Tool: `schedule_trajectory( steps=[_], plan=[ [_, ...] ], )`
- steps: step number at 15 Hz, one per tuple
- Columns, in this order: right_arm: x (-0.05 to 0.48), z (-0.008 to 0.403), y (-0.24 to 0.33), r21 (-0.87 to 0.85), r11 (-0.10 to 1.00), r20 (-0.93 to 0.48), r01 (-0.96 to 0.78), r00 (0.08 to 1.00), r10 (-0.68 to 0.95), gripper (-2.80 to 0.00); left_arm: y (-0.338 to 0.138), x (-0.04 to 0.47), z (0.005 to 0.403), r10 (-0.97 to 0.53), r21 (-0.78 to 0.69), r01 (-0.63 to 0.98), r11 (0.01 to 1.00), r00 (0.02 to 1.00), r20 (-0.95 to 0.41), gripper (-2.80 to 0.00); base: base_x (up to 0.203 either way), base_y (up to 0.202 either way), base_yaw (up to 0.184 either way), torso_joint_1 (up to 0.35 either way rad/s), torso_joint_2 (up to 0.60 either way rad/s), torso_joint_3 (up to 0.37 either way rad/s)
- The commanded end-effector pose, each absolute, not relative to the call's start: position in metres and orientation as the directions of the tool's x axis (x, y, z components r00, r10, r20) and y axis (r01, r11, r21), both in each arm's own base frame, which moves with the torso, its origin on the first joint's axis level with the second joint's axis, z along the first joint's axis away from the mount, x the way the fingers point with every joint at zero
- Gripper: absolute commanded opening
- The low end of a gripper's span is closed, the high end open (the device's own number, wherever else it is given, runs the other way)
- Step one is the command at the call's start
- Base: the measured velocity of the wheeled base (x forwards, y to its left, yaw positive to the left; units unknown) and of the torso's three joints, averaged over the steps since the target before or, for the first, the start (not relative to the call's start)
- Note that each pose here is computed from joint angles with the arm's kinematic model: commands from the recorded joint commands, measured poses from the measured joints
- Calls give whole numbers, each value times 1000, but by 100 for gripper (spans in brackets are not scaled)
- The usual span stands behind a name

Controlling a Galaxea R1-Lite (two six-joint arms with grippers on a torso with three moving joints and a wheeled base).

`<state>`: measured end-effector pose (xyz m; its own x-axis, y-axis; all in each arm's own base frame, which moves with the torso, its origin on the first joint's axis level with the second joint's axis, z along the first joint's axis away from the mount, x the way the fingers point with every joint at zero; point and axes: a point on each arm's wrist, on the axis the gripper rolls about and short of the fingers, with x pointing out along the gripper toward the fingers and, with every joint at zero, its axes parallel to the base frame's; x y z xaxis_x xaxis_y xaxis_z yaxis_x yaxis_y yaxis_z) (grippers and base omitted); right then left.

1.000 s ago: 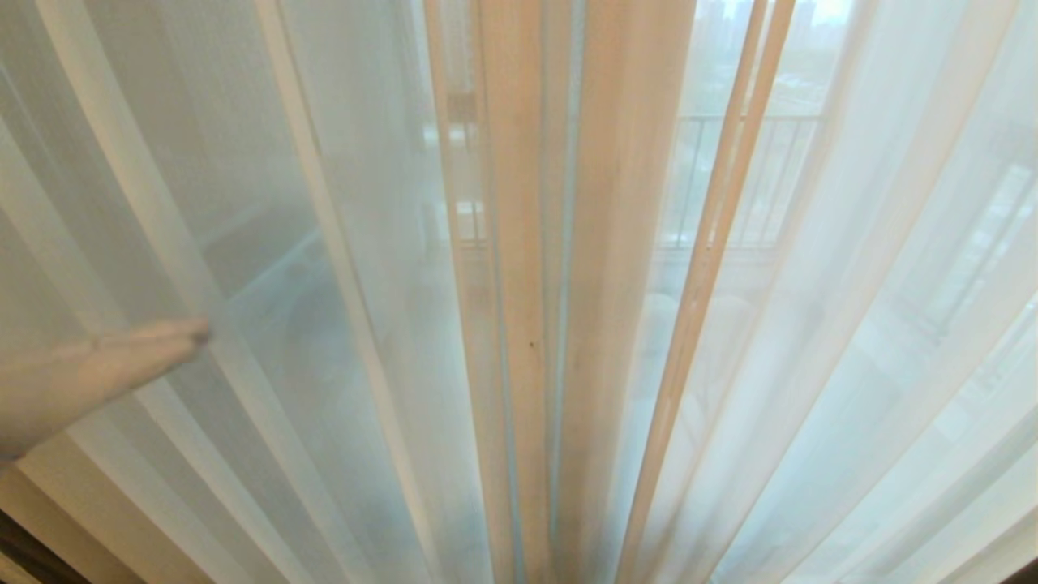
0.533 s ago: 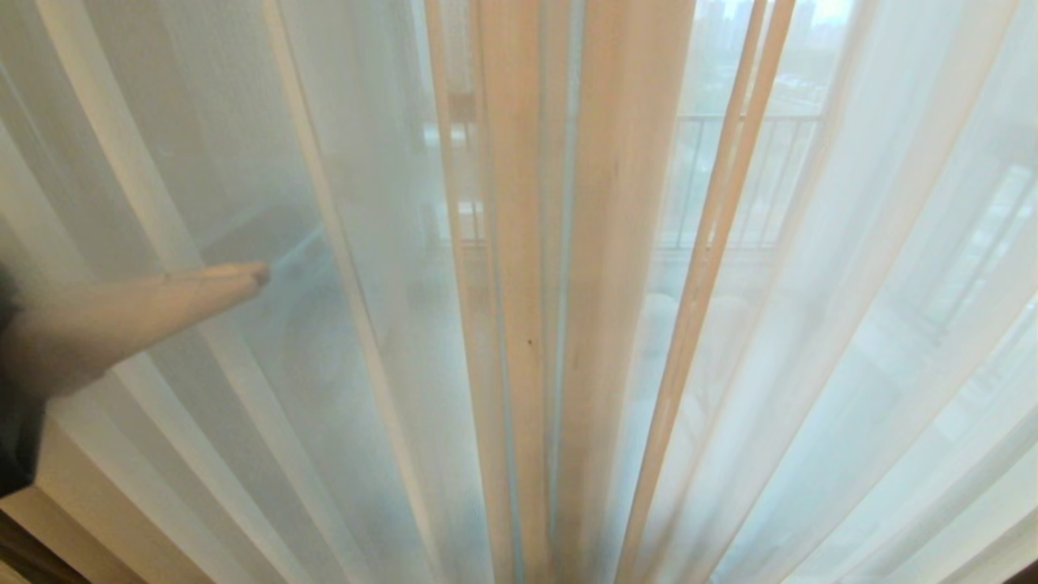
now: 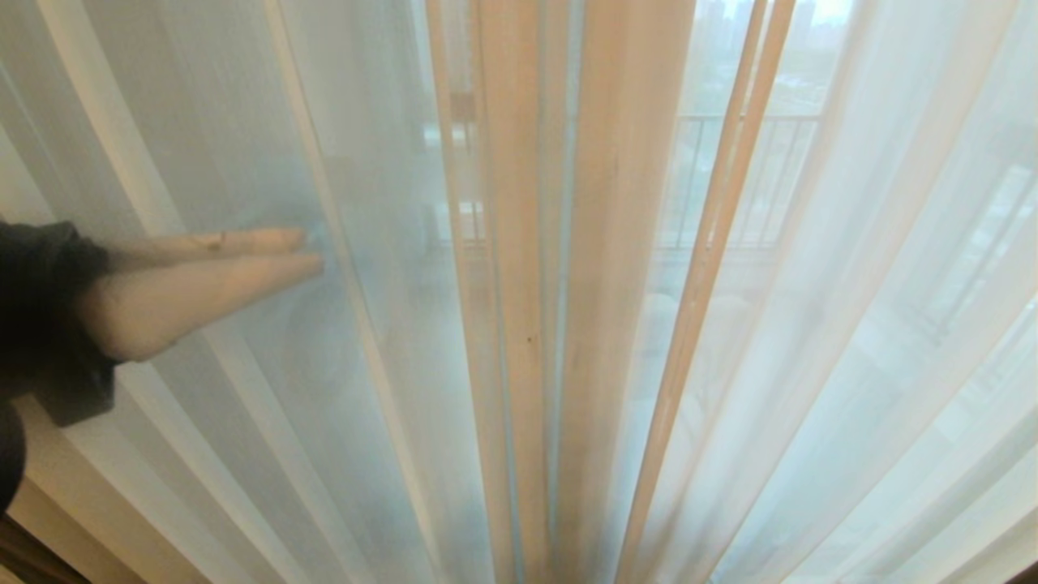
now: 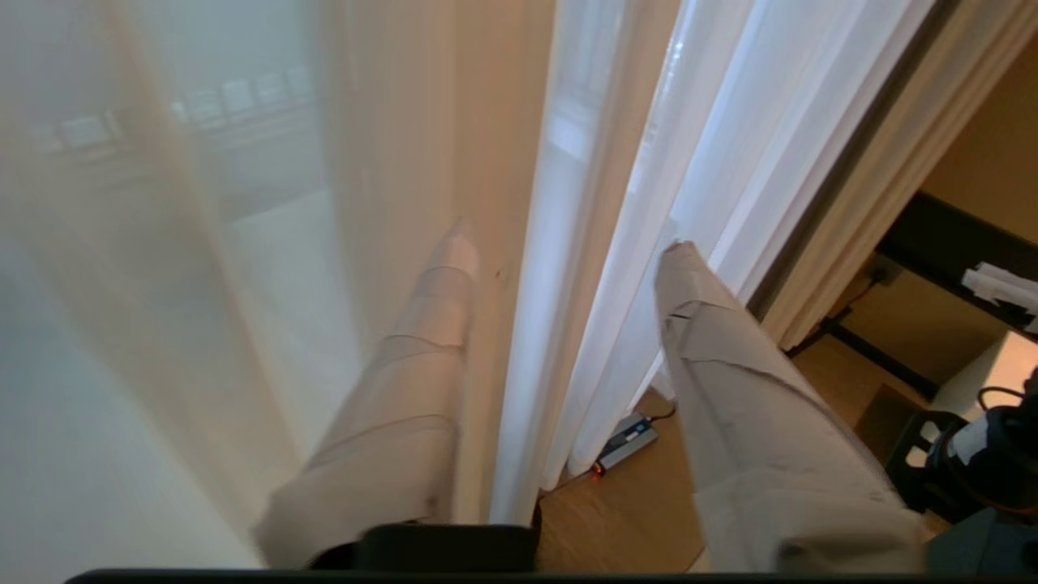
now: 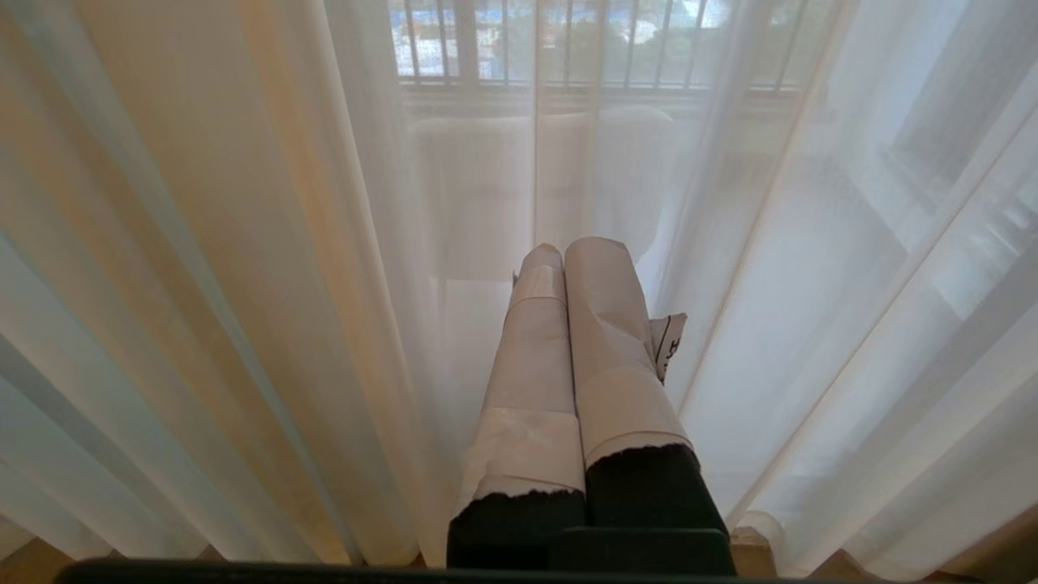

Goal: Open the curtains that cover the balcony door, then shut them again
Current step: Pull the inner curtains open on both sides

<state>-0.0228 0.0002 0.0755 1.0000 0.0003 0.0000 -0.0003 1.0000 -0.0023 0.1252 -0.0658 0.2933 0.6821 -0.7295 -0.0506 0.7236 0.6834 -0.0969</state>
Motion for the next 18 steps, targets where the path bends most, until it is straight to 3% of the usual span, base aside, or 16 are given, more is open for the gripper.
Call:
schedule_trajectory(
  steps=[1, 8, 18],
  plan=[
    [-23, 75, 0, -3, 1000, 0, -2, 1000, 2, -280, -79, 142, 296, -752, -106, 745, 659, 655, -74, 0, 0, 0, 0, 0, 0, 0],
    [-23, 75, 0, -3, 1000, 0, -2, 1000, 2, -280, -142, 184, 310, -790, -100, 784, 612, 604, -105, 0, 0, 0, 0, 0, 0, 0],
    [-23, 76, 0, -3, 1000, 1, 0, 1000, 0, -280, -208, 263, 324, -583, 30, 586, 810, 809, -67, 0, 0, 0, 0, 0, 0, 0]
  ],
)
